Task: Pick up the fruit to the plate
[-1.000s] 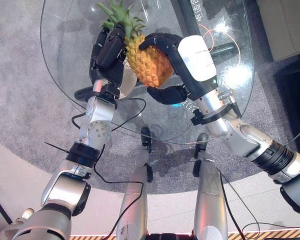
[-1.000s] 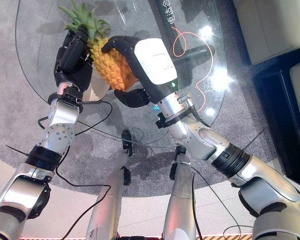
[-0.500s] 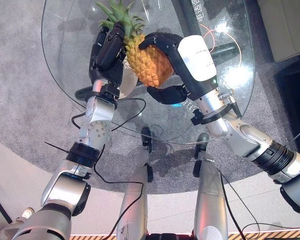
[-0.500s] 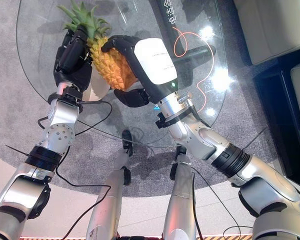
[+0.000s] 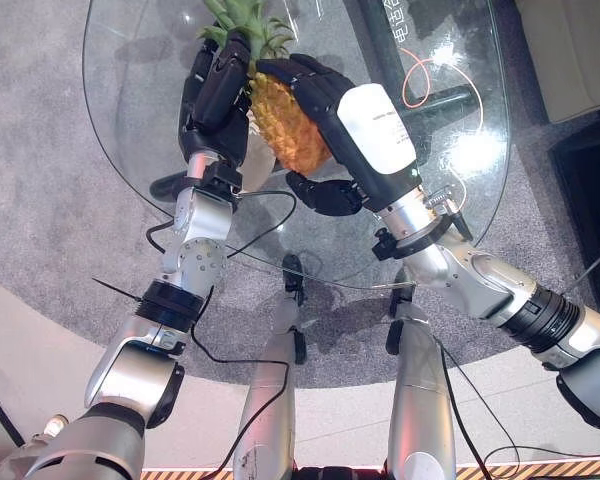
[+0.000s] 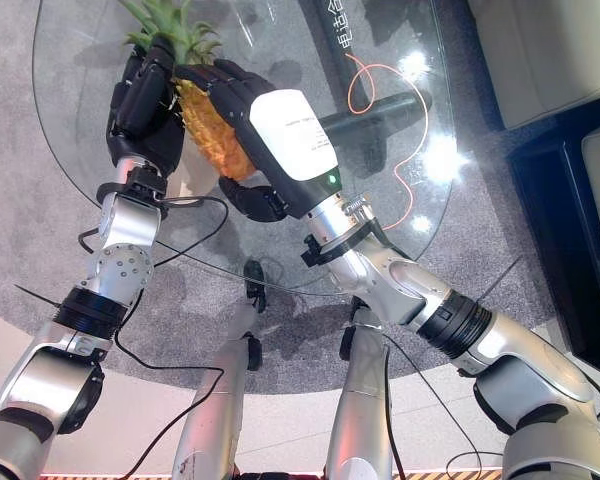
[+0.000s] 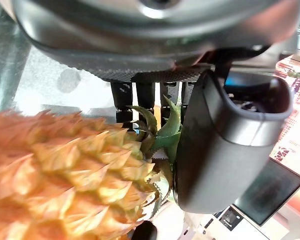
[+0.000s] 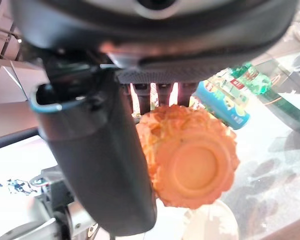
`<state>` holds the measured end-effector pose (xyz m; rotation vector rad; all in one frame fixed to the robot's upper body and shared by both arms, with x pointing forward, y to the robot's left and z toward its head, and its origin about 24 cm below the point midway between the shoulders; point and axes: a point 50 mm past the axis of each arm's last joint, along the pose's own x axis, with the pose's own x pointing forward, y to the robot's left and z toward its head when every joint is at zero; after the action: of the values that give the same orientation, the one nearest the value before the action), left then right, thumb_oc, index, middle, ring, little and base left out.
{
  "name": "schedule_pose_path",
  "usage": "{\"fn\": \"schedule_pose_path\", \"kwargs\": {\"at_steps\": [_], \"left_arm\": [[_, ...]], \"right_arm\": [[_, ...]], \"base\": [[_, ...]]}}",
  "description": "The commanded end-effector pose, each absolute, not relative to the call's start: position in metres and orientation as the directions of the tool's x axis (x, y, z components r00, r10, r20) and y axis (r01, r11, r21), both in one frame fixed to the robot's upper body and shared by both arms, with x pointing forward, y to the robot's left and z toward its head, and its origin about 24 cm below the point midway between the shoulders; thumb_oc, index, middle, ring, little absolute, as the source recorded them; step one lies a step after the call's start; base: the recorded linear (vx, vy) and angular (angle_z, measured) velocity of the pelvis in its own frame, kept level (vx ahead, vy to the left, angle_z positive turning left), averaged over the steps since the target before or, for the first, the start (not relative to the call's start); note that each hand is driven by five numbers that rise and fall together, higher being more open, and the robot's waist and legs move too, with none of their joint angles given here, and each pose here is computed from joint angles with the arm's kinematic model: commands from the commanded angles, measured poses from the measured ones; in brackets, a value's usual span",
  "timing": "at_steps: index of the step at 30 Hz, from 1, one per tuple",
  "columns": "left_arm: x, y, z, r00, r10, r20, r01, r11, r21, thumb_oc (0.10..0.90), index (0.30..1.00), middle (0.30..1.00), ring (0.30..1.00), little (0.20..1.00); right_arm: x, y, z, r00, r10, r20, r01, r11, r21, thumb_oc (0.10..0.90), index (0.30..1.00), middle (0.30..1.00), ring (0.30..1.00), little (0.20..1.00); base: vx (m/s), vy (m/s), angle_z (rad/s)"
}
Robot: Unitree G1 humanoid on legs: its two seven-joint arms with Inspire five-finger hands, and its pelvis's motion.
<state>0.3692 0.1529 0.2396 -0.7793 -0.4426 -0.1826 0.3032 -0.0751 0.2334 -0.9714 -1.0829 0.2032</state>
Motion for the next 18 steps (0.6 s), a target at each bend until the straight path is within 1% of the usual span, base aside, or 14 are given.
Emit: {"fn": "schedule_pose_path", "kwargs": {"at_steps": [1,9,18], "left_arm": [[0.35,0.105,0.3,0.713,-0.155,0.684,0.576,0.685,-0.445,0.1,0.3,0.3,0.3,0.2],[0.354,0.124,0.3,0.734,0.009,0.679,0.484,0.694,-0.533,0.1,0.3,0.3,0.3,0.2],[0.358,0.138,0.304,0.748,0.14,0.649,0.388,0.7,-0.599,0.1,0.3,0.3,0.3,0.2]], "right_arm": [[0.254,-0.034,0.306,0.066,0.611,0.789,0.309,0.74,-0.598,0.8,0.9,0.9,0.9,0.9],[0.257,-0.036,0.306,0.071,0.6,0.797,0.315,0.745,-0.589,0.8,0.9,0.9,0.9,0.9],[0.257,-0.035,0.31,0.062,0.588,0.806,0.332,0.75,-0.573,0.8,0.9,0.9,0.9,0.9]], "base": [[0.0,0.0,0.0],[0.0,0.0,0.0],[0.0,0.0,0.0]]}}
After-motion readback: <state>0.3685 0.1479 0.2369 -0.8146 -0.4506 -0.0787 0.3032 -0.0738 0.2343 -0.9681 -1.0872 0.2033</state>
